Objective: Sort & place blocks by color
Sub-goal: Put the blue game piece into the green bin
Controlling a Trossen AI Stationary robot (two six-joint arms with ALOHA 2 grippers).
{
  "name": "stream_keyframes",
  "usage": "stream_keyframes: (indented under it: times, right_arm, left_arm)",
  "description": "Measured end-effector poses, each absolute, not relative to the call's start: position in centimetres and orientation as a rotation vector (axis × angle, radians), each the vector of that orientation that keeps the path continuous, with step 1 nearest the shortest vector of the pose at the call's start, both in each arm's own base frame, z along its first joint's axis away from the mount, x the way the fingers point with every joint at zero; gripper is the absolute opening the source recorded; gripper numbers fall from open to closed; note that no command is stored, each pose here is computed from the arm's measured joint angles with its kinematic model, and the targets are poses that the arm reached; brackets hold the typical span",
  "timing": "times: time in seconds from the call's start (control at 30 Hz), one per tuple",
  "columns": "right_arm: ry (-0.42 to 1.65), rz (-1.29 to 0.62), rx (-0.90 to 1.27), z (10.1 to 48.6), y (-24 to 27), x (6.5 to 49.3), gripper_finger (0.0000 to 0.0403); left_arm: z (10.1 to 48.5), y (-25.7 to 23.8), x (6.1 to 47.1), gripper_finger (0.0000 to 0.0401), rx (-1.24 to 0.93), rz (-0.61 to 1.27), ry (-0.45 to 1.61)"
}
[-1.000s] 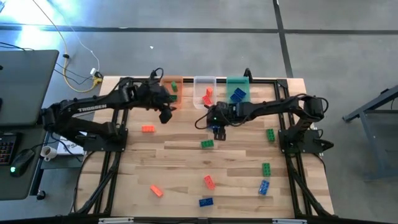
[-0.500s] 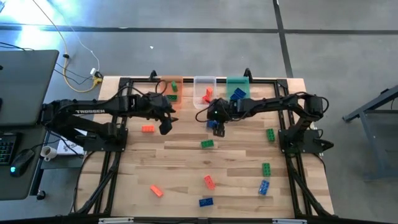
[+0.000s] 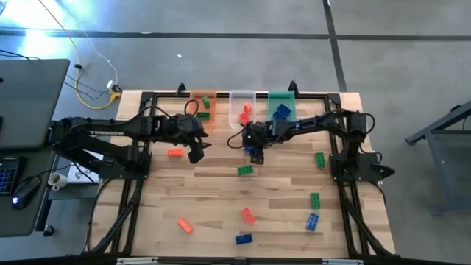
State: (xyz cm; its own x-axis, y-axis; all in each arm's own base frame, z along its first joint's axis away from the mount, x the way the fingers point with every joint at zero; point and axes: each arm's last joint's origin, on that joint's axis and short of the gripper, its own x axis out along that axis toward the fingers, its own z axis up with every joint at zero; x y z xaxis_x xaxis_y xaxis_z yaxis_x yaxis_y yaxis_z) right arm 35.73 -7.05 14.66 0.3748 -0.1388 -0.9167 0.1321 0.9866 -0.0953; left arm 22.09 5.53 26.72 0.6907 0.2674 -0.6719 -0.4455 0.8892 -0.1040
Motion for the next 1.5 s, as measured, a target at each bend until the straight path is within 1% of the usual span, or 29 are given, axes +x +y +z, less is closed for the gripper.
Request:
stream_keyframes:
  times: [0.13, 0.23, 0.33, 0.47, 0.5, 0.8, 1.1, 1.33, 1.5]
  right_arm:
    - [1.196, -0.155, 0.027, 13.8, -7.2, 35.8, 0.0255]
    - [1.201, -0.144, 0.051, 13.5, -7.2, 35.9, 0.0237]
    - [1.202, -0.141, 0.067, 13.5, -7.2, 35.9, 0.0195]
    - [1.202, -0.146, 0.071, 13.5, -7.1, 35.8, 0.0119]
    - [1.203, -0.144, 0.069, 13.6, -7.1, 35.8, 0.0113]
    - [1.248, -0.175, 0.024, 14.1, -6.7, 35.2, 0.0113]
    - [1.178, -0.279, -0.045, 18.2, -7.3, 33.9, 0.0113]
    - [1.108, -0.440, -0.079, 21.8, -9.3, 32.0, 0.0113]
    - [1.060, -0.604, -0.082, 23.8, -11.7, 30.3, 0.0113]
  left_arm:
    - [26.7, 5.5, 22.1, 0.0193, -0.272, 0.405, 0.703]
    - [26.7, 5.5, 22.1, 0.0193, -0.272, 0.405, 0.703]
    - [26.7, 5.5, 22.1, 0.0193, -0.272, 0.405, 0.703]
    - [26.7, 5.5, 22.1, 0.0193, -0.272, 0.405, 0.703]
    - [26.7, 5.5, 22.1, 0.0193, -0.271, 0.405, 0.703]
    - [26.7, 5.5, 22.1, 0.0193, -0.270, 0.404, 0.703]
    - [26.7, 5.5, 22.1, 0.0193, -0.270, 0.405, 0.709]
    - [26.7, 5.5, 22.1, 0.0193, -0.270, 0.404, 0.710]
    - [26.7, 5.5, 22.1, 0.0193, -0.271, 0.401, 0.711]
